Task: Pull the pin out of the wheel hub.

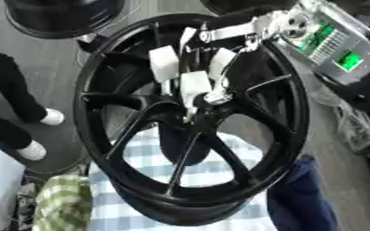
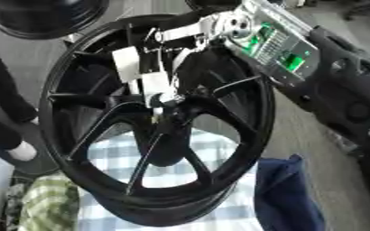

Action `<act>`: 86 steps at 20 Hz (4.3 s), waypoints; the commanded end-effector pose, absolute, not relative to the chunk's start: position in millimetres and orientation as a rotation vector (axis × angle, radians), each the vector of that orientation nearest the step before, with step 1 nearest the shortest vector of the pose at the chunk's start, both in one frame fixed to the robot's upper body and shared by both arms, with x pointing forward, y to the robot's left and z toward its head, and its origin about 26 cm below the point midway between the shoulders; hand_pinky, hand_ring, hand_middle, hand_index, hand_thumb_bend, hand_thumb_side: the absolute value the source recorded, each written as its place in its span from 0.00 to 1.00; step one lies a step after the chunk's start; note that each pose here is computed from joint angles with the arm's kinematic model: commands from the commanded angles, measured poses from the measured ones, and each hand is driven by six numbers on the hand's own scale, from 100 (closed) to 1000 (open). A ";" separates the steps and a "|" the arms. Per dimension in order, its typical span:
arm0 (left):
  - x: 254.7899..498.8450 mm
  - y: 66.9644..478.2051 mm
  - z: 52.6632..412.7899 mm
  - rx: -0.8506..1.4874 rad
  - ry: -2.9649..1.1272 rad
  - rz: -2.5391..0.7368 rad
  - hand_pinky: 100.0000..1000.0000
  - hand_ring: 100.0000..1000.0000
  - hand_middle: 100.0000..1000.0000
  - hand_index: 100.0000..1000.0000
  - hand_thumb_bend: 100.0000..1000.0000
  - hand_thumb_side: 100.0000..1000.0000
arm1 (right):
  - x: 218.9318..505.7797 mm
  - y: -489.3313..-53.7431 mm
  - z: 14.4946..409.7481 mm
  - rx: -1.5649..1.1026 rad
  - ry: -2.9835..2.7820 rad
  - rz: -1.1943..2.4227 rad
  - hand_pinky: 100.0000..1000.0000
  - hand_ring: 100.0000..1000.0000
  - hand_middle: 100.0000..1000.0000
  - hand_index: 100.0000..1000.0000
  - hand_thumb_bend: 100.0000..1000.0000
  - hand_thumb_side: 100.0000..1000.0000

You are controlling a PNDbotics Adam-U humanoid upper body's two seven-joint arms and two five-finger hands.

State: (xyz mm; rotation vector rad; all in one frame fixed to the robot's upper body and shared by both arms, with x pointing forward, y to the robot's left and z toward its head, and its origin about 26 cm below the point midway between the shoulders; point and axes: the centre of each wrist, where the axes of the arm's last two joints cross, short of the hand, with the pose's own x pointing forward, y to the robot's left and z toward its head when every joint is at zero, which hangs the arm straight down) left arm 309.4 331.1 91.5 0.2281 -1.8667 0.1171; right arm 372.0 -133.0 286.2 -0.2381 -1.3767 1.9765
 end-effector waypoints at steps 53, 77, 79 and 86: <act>308.6 330.4 97.6 0.212 -1.891 0.073 0.73 0.71 0.69 0.65 0.00 0.84 | 338.3 -166.9 346.0 -0.275 -1.663 1.735 0.68 0.40 0.37 0.54 0.16 0.00; 309.8 337.0 105.8 0.257 -1.925 0.131 0.73 0.71 0.70 0.65 0.00 0.83 | 279.5 -477.9 233.9 -0.899 -1.613 0.495 0.72 0.41 0.37 0.54 0.11 0.00; 309.9 337.0 105.9 0.258 -1.926 0.131 0.73 0.71 0.70 0.65 0.00 0.83 | 274.9 -488.8 220.0 -0.927 -1.574 0.484 0.72 0.41 0.37 0.55 0.11 0.00; 309.5 337.4 105.6 0.260 -1.924 0.133 0.73 0.72 0.70 0.65 0.00 0.83 | 264.1 -504.5 192.4 -0.986 -1.484 0.581 0.83 0.73 0.70 0.83 0.36 0.25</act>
